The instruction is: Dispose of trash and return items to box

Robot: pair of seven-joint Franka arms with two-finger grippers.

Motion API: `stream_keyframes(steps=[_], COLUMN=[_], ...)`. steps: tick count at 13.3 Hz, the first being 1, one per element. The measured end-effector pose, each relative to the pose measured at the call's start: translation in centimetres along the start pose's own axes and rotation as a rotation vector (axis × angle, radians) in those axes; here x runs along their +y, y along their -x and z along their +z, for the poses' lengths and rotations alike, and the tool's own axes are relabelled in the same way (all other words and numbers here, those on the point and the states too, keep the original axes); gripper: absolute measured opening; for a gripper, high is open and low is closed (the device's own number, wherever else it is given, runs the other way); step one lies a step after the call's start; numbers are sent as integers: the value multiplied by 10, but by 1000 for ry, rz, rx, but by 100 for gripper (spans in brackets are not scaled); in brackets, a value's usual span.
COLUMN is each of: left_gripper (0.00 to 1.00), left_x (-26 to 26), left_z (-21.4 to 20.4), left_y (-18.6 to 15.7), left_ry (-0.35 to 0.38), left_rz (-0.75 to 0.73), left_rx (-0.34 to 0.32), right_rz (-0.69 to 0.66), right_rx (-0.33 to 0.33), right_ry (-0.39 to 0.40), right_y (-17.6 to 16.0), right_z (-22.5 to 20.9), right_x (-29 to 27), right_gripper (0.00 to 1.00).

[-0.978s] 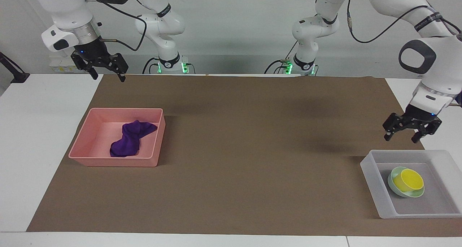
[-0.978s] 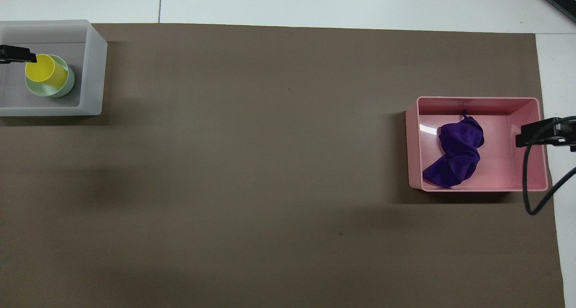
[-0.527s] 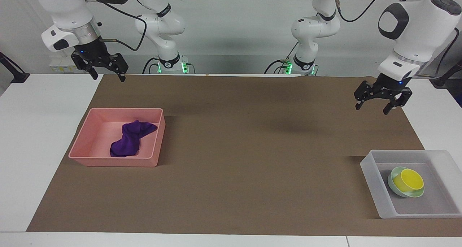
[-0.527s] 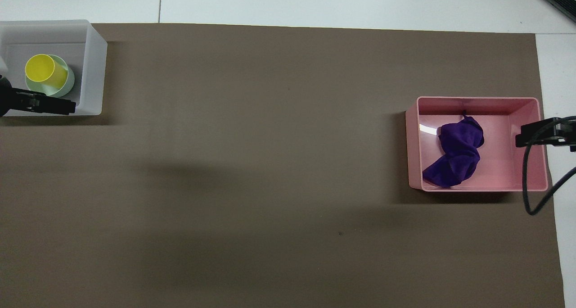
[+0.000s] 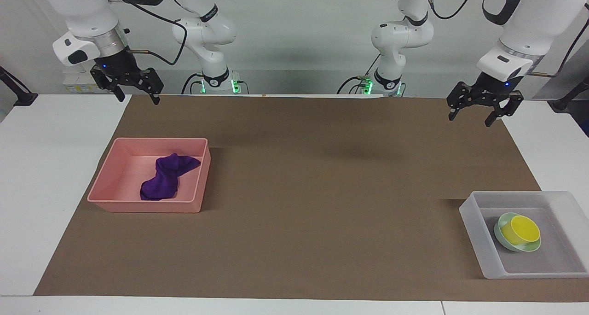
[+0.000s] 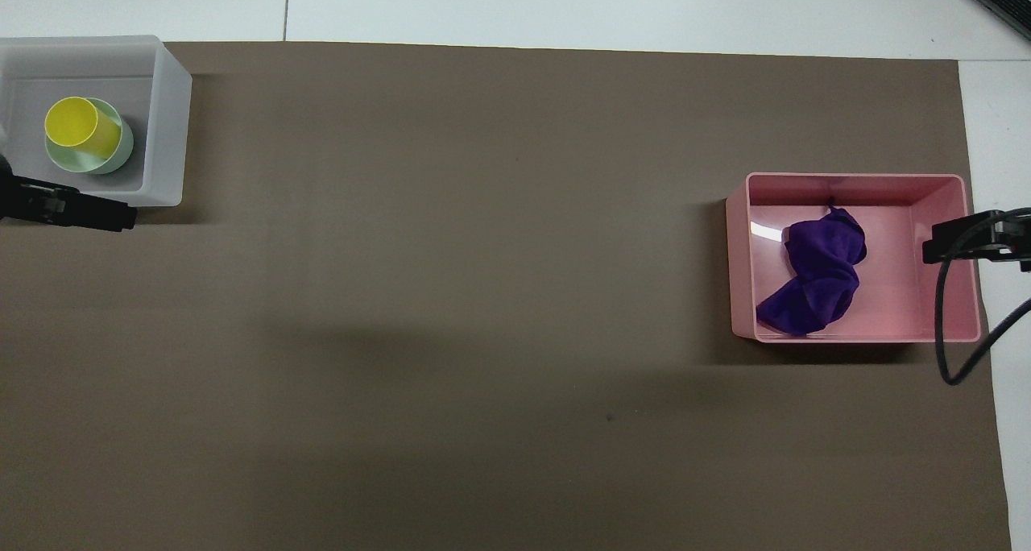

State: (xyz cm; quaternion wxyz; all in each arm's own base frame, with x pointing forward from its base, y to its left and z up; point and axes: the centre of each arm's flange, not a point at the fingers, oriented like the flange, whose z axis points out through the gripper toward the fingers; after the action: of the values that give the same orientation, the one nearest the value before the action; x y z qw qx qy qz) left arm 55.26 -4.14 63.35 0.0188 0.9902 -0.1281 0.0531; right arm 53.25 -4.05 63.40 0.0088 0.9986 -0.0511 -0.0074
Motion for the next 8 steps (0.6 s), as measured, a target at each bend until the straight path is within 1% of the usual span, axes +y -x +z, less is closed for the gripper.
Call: stream_keyframes(steps=[3, 8], left_gripper=[100, 100], left_x=[16, 10], left_z=[-2, -5], left_y=[-2, 0], left_ry=[7, 9], left_rz=[-5, -32], left_rx=[-23, -29], right_rz=[0, 0], right_rx=[0, 0], right_ry=[0, 0], right_y=[0, 0], right_z=[0, 0], right_x=[0, 0], right_gripper=[100, 100])
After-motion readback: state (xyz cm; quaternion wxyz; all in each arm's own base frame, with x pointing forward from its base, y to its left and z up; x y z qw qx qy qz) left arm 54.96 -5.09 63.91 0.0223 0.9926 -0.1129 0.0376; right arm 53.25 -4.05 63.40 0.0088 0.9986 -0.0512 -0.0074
